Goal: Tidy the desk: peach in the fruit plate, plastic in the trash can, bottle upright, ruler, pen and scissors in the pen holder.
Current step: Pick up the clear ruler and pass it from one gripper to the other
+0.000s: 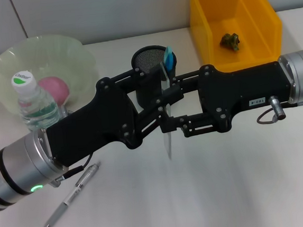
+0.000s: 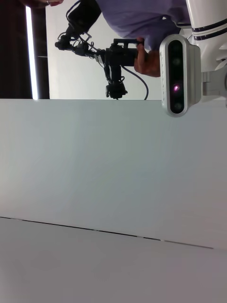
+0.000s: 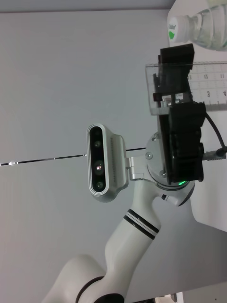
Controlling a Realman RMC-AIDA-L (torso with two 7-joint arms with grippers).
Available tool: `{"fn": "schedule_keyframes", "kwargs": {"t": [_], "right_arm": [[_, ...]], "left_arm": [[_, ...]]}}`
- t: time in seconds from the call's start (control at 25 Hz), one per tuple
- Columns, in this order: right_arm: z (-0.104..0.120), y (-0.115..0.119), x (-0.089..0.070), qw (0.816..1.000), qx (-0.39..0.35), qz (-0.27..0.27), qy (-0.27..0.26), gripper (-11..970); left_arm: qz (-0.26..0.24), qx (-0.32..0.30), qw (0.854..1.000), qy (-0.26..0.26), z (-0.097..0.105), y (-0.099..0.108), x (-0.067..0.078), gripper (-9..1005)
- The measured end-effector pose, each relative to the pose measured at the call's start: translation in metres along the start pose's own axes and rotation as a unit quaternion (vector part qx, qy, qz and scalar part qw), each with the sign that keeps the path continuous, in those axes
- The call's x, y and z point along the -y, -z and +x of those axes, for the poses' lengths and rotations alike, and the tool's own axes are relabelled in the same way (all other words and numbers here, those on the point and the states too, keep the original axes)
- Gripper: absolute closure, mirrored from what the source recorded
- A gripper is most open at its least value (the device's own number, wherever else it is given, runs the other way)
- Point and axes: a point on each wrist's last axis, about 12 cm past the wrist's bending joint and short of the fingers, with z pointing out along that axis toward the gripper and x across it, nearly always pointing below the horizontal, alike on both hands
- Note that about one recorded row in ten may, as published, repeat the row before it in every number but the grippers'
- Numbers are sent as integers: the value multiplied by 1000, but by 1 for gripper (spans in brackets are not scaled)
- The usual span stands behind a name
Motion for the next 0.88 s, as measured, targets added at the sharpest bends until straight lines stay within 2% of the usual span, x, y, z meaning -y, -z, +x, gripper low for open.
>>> {"fn": "schedule_keyframes", "kwargs": {"t": [0.36,0.88], "right_arm": [[-1,-3,0,1000,-10,-9,5,421],[-1,-4,1,1000,-10,-8,18,526]], "left_arm": [[5,3,1000,0,-1,0,1,611],[4,5,1000,2,-1,1,2,611]]}}
